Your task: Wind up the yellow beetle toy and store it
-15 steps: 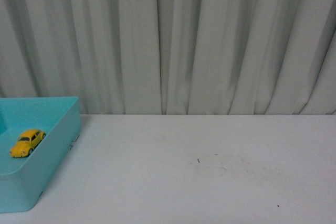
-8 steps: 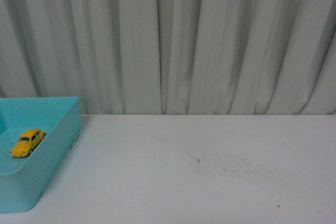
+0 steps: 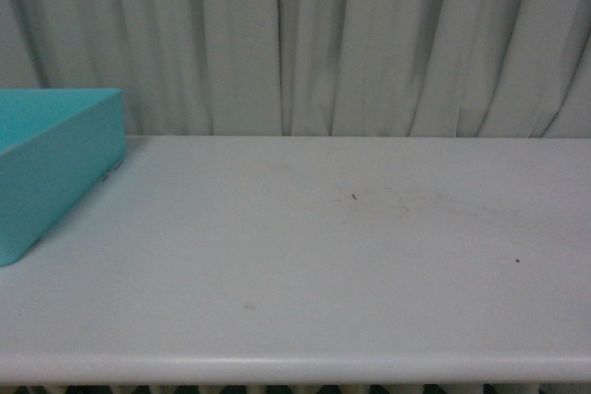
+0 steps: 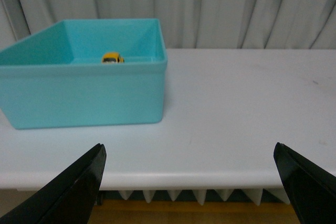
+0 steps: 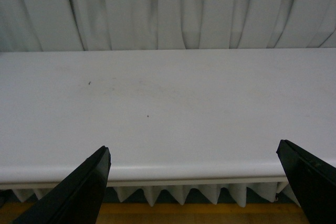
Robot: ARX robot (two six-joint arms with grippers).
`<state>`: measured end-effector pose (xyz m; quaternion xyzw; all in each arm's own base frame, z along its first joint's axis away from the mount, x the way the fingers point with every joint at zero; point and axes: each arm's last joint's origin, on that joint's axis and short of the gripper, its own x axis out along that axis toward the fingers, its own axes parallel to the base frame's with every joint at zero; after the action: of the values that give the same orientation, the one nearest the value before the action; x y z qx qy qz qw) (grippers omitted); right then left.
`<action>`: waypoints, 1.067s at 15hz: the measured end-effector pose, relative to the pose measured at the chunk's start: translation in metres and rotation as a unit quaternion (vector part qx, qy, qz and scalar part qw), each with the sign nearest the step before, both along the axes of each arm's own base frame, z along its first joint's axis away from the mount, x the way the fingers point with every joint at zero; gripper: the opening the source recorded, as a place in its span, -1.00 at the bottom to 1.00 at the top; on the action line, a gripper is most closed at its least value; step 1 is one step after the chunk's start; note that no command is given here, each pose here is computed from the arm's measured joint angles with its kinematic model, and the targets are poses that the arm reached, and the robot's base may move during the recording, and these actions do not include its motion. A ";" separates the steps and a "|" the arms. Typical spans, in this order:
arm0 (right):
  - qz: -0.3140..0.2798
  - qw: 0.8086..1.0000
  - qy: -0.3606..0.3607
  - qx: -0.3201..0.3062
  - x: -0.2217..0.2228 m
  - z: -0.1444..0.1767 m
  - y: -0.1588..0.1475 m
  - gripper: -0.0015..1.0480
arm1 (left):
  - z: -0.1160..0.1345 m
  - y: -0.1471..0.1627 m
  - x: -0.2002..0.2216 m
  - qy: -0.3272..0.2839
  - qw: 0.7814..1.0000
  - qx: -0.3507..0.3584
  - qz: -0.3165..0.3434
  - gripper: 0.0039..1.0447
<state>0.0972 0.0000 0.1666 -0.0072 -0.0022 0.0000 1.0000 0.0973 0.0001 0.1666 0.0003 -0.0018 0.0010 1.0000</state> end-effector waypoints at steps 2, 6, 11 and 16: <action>0.000 1.000 0.001 0.001 0.000 0.000 0.000 0.87 | 0.000 0.000 0.000 0.000 1.000 0.000 -0.001 0.88; 0.000 1.000 0.000 0.001 0.000 0.000 0.000 0.87 | 0.000 0.000 0.000 0.000 1.000 0.000 0.000 0.88; 0.000 1.000 0.000 0.002 0.000 0.000 0.000 0.87 | 0.000 0.000 0.000 0.000 1.000 0.000 0.000 0.88; 0.000 1.000 0.001 0.002 0.000 0.000 0.000 0.87 | 0.000 0.000 0.000 0.002 1.000 0.000 -0.001 0.88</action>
<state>0.0972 0.0000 0.1664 -0.0054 -0.0009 -0.0004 1.0000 0.0973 0.0001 0.1662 0.0001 0.0003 0.0002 1.0000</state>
